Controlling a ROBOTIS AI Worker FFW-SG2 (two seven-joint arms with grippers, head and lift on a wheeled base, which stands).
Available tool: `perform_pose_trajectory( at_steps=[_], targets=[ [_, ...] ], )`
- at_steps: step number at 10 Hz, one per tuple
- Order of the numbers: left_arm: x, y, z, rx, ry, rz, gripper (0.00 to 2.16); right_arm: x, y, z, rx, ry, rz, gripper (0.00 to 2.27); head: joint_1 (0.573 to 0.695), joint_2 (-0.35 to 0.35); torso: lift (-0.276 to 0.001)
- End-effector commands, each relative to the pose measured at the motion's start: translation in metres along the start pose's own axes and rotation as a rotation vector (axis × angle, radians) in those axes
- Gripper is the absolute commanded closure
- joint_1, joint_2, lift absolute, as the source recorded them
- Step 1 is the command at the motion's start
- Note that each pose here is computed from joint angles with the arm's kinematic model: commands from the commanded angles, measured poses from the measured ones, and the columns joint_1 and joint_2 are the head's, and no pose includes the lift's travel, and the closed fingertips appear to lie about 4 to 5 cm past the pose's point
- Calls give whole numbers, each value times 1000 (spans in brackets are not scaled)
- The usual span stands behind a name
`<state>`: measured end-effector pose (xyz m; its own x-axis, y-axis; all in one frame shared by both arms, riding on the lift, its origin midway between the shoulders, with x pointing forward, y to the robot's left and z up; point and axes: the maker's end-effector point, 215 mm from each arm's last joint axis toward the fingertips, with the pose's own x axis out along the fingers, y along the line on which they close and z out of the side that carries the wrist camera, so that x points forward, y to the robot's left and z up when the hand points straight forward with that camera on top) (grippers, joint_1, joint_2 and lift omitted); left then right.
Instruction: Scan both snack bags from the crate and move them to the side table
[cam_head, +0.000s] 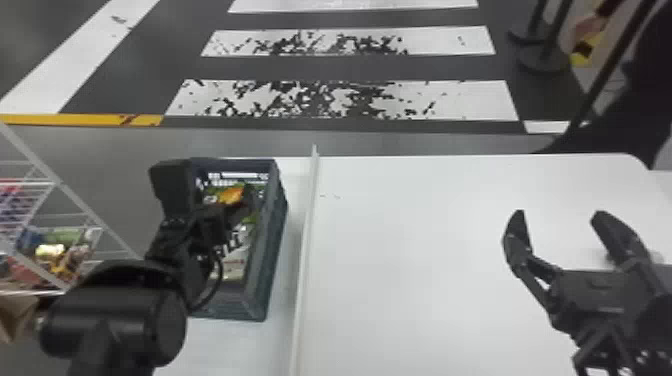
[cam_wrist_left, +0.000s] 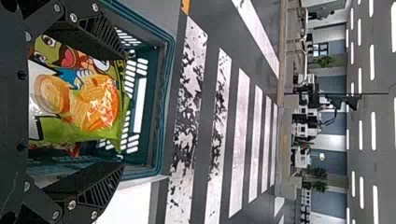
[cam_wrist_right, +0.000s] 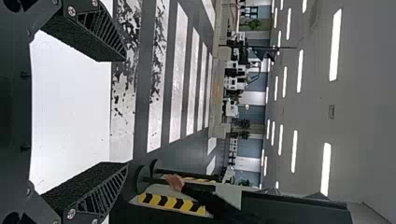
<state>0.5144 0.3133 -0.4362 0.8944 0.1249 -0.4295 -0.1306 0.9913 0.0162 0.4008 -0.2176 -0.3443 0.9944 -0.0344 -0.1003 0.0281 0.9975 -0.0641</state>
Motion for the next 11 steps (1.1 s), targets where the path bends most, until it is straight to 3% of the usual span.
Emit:
perform_pose_trajectory(
  at_steps=[1,3,7,11],
  targets=[
    [4,14,-16,17,33,16,194,1,1,-1,1,1,1,124,695,112,-29],
    [10,17,-31,13,64,10,194,1,4,-2,3,3,7,124,695,135,-29],
    [20,17,-42,11,92,8,194,1,5,-1,3,2,9,124,695,143,-29],
    [30,8,-72,-3,147,-33,194,1,9,0,5,-1,15,124,695,139,-29]
  ],
)
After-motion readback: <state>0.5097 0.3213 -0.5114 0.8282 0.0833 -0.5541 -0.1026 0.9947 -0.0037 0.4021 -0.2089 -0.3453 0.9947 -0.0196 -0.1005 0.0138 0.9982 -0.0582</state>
